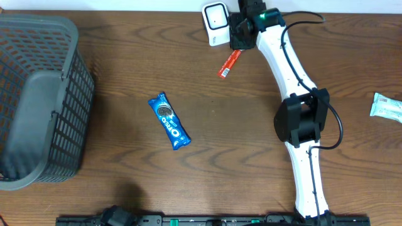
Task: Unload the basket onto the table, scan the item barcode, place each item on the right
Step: 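Hold the Nescafe stick under the white scanner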
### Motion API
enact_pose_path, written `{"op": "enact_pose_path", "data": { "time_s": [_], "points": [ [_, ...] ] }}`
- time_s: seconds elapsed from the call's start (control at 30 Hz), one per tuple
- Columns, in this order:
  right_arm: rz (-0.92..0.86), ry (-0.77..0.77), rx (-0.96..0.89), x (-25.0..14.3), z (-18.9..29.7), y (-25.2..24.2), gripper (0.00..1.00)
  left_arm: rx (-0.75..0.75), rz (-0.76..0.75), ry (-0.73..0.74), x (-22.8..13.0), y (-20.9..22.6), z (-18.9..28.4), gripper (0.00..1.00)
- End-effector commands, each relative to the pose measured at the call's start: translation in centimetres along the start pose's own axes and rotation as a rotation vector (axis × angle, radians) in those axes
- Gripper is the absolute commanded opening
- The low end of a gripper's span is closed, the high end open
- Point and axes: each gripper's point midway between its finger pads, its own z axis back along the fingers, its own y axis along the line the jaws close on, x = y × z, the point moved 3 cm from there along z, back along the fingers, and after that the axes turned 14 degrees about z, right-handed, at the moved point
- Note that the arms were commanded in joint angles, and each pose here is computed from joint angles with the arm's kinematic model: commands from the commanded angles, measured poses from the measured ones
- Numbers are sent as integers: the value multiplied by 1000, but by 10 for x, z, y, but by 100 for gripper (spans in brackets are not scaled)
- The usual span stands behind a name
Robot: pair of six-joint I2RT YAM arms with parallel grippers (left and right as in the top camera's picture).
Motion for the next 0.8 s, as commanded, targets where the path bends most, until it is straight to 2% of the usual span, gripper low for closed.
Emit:
{"op": "enact_pose_path", "data": {
  "time_s": [0.0,0.23,0.37,0.4,0.5,0.6,0.67,0.7,0.77],
  "points": [
    [28,84,-46,-11,7,-9,77,4,21,-9,4,3,2,98],
    [-27,84,-130,-14,-15,-35,73,4,21,-9,4,3,2,98],
    [-176,65,-127,-12,-26,-38,61,4,21,-9,4,3,2,98],
    [-123,21,-97,-5,-28,-33,56,4,21,-9,4,3,2,98],
    [127,-6,-66,3,-28,-27,51,4,20,-9,4,3,2,98],
    [410,50,-68,2,-28,-30,59,4,21,-9,4,3,2,98],
    [609,66,-74,5,-27,-33,73,4,21,-9,4,3,2,98],
    [736,71,-75,8,-27,-34,84,4,21,-9,4,3,2,98],
    [930,78,-71,11,-26,-35,94,4,20,-9,4,3,2,98]
  ]
}}
